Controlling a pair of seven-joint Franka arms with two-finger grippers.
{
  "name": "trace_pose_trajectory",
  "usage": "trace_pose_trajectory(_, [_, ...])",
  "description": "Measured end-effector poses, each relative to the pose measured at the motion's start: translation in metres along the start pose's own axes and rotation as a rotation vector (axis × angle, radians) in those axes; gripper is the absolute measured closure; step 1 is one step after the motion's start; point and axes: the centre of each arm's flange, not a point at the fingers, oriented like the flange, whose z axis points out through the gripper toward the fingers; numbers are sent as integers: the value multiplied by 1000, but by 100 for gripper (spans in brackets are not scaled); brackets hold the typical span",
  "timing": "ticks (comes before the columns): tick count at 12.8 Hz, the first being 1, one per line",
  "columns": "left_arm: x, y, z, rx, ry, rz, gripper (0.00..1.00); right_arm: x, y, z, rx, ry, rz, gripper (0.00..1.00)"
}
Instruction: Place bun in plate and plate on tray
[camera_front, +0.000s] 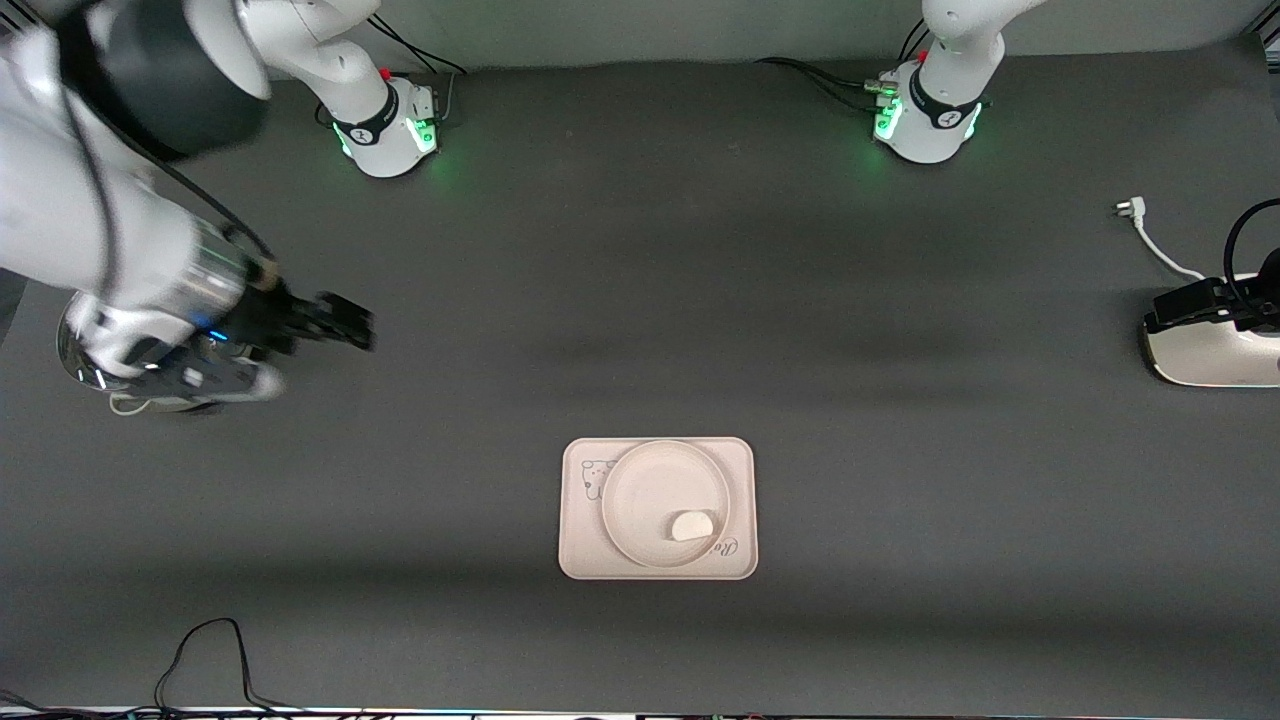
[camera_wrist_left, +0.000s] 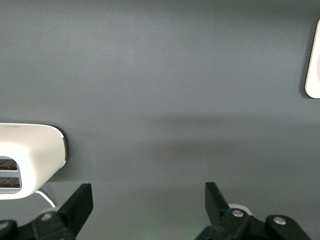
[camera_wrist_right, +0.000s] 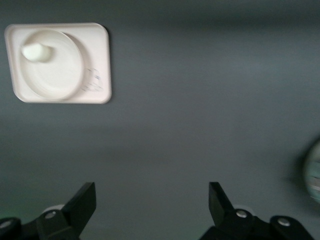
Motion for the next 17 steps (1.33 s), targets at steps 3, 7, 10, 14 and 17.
trace_pose_trajectory(3, [0,0,0,0,0,0,0,-25,64,-20,-57,10,-38,0])
trace_pose_trajectory(7, [0,0,0,0,0,1,0,-20,117,-15,-75,31,-33,0])
trace_pose_trajectory(10, [0,0,0,0,0,1,0,-16,146,-10,-76,44,-23,0])
trace_pose_trajectory(14, [0,0,0,0,0,1,0,-16,146,-9,-76,41,-25,0])
trace_pose_trajectory(17, [0,0,0,0,0,1,0,-16,145,-9,-76,41,-25,0])
